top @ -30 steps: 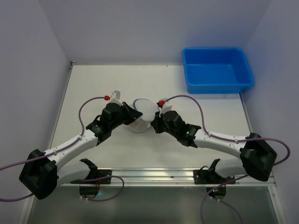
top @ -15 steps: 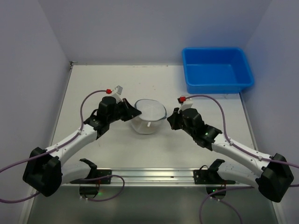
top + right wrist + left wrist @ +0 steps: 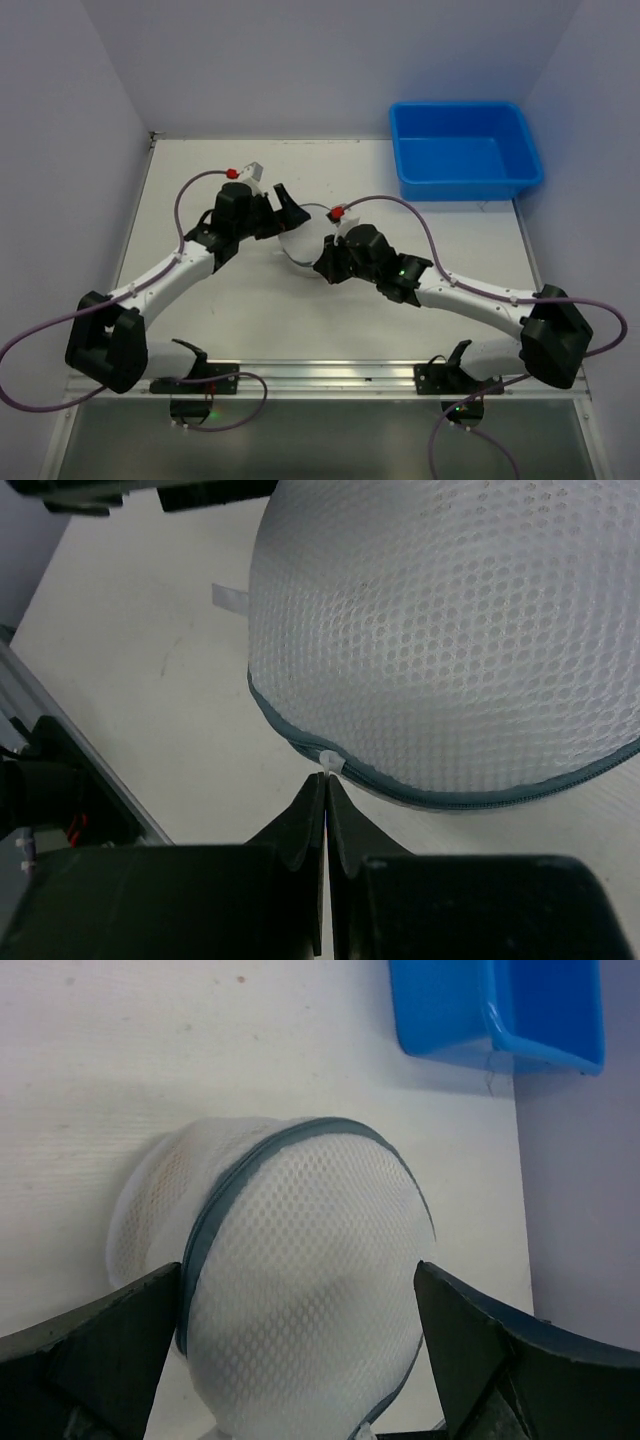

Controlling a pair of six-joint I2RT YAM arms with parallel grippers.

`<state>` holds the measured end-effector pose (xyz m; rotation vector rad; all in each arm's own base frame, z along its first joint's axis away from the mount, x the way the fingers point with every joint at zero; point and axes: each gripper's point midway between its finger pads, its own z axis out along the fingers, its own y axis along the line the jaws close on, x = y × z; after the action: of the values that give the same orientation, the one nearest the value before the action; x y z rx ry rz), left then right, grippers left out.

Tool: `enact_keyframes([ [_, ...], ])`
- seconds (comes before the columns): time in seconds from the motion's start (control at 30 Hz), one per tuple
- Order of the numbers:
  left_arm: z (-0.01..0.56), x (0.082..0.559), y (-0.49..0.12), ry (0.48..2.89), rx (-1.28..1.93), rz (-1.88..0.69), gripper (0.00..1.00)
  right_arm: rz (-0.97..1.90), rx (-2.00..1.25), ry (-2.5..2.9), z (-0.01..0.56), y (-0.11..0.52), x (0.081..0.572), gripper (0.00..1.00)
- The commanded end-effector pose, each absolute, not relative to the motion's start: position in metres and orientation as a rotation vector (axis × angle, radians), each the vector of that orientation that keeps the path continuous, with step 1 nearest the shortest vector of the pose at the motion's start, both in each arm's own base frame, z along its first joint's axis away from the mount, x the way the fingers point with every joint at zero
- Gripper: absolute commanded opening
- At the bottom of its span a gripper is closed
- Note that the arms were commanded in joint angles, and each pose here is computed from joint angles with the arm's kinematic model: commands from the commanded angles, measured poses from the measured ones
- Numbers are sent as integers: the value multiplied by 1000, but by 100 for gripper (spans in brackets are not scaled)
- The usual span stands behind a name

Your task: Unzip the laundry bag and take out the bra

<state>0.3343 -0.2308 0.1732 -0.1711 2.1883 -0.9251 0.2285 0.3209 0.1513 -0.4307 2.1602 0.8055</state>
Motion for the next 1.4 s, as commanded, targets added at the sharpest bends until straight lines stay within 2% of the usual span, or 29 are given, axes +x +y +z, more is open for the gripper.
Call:
enact_keyframes([
  [0.0,164,320,-192,2182,-386,-800,100,962,-368,2034,193,360,243,0],
  [0.23,163,287,-143,2062,-599,-691,100,1020,-384,2073,174,394,250,0],
  [0.5,146,264,-161,2097,-657,-855,100,1038,-381,2071,174,405,250,0],
  [0.67,141,272,-176,2080,-662,-927,91,1038,-407,2070,174,411,247,0],
  [0.77,151,282,-189,2042,-641,-998,80,1016,-428,2075,171,410,244,0],
  [0.87,151,289,-194,2039,-638,-1008,63,984,-427,2079,167,402,243,0],
  [0.9,152,292,-193,2035,-646,-1001,51,968,-431,2086,164,398,242,0],
  [0.97,154,295,-194,2024,-643,-1005,37,922,-425,2091,158,387,242,0],
  [1.0,153,294,-195,2030,-643,-1005,20,897,-434,2104,153,381,240,0],
  [1.1,151,294,-193,2036,-639,-992,0,772,-418,2115,141,351,242,0],
  [1.23,147,292,-192,2072,-580,-958,0,609,-380,2158,121,305,245,0],
  [1.37,142,285,-193,2126,-490,-944,0,511,-233,2144,124,251,267,0],
])
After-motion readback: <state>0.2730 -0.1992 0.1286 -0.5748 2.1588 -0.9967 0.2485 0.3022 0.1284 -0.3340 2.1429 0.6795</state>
